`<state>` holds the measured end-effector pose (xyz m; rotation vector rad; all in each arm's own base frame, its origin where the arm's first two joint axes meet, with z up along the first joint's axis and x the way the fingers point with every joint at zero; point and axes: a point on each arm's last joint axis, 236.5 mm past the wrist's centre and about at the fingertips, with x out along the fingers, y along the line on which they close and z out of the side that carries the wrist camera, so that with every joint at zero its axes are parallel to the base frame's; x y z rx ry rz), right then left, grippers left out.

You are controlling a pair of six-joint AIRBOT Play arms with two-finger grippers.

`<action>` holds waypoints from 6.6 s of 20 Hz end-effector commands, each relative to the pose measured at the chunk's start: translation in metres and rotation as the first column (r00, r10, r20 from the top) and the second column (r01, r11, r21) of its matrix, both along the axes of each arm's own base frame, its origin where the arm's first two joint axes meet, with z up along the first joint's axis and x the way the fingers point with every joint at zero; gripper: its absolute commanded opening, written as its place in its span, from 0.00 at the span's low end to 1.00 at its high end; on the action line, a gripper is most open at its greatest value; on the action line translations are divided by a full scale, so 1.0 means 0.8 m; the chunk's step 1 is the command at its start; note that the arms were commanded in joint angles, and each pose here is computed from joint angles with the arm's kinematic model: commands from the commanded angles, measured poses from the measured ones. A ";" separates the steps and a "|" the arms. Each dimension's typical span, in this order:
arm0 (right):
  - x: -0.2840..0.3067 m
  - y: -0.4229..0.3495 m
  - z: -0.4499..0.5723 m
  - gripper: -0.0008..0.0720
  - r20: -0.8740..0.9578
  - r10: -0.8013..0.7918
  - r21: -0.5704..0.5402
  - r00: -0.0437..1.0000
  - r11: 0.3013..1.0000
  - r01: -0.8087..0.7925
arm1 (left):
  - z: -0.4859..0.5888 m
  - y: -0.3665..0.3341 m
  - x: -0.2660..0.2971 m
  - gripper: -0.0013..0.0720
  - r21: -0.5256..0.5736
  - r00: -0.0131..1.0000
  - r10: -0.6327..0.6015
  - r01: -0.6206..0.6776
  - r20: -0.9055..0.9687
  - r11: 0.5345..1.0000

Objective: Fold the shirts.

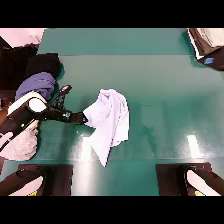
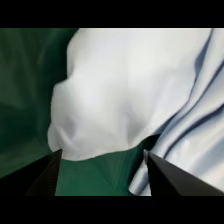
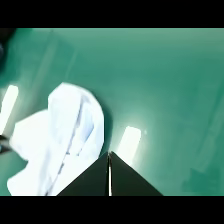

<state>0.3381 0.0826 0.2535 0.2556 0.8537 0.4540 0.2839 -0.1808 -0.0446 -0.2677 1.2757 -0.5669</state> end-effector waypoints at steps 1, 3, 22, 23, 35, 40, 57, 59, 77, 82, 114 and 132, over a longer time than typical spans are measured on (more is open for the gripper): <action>-0.002 0.043 -0.045 0.03 -0.099 0.085 -0.109 0.991 0.989 -0.095 | -0.020 -0.012 0.018 0.87 -0.035 1.000 0.001 -0.001 0.002 0.999; -0.001 0.063 -0.066 0.03 -0.160 0.092 -0.123 0.983 0.986 -0.112 | -0.025 -0.020 0.030 0.86 -0.063 1.000 0.021 -0.021 0.000 0.998; -0.136 0.267 -0.318 0.80 -0.519 0.226 0.273 0.825 0.958 -0.090 | 0.044 -0.030 0.073 0.05 -0.053 0.990 -0.069 0.076 0.123 0.996; -0.140 0.285 -0.328 0.80 -0.506 0.233 0.266 0.831 0.958 -0.106 | 0.043 -0.031 0.071 0.05 -0.054 0.990 -0.074 0.080 0.116 0.995; -0.090 0.319 -0.320 0.03 -0.333 0.274 0.128 0.902 0.961 -0.245 | 0.058 -0.015 0.058 0.05 0.031 0.983 -0.152 0.150 0.101 0.988; -0.035 0.149 -0.177 0.03 -0.150 0.059 -0.030 0.987 0.997 -0.065 | 0.267 0.045 0.100 0.05 0.257 0.844 -0.184 0.057 0.504 0.965; -0.097 -0.061 0.151 0.03 0.261 -0.289 -0.108 0.921 0.940 0.325 | 0.669 0.014 -0.128 0.05 0.015 0.340 -0.089 0.213 0.936 0.977; -0.071 -0.058 0.123 0.03 0.155 -0.269 -0.135 0.951 0.947 0.290 | 0.618 0.021 -0.095 0.05 0.074 0.454 -0.149 0.178 0.879 0.981; 0.161 -0.053 -0.193 0.74 -0.240 -0.207 -0.074 0.948 0.978 0.195 | 0.113 0.014 0.096 0.05 0.143 0.969 -0.115 0.085 0.220 0.986; 0.084 -0.115 -0.208 0.68 -0.336 -0.241 -0.115 0.910 0.970 0.215 | 0.107 0.027 0.096 0.05 0.195 0.968 -0.132 0.090 0.215 0.977; -0.108 -0.081 -0.429 0.03 -0.759 -0.108 0.095 0.642 0.957 0.275 | 0.099 0.155 0.096 0.66 -0.015 0.960 0.281 -0.281 -0.001 0.960; -0.094 -0.089 -0.386 0.03 -0.655 -0.170 0.063 0.736 0.959 0.278 | 0.003 0.109 0.099 0.51 -0.237 0.913 0.400 -0.372 0.085 0.898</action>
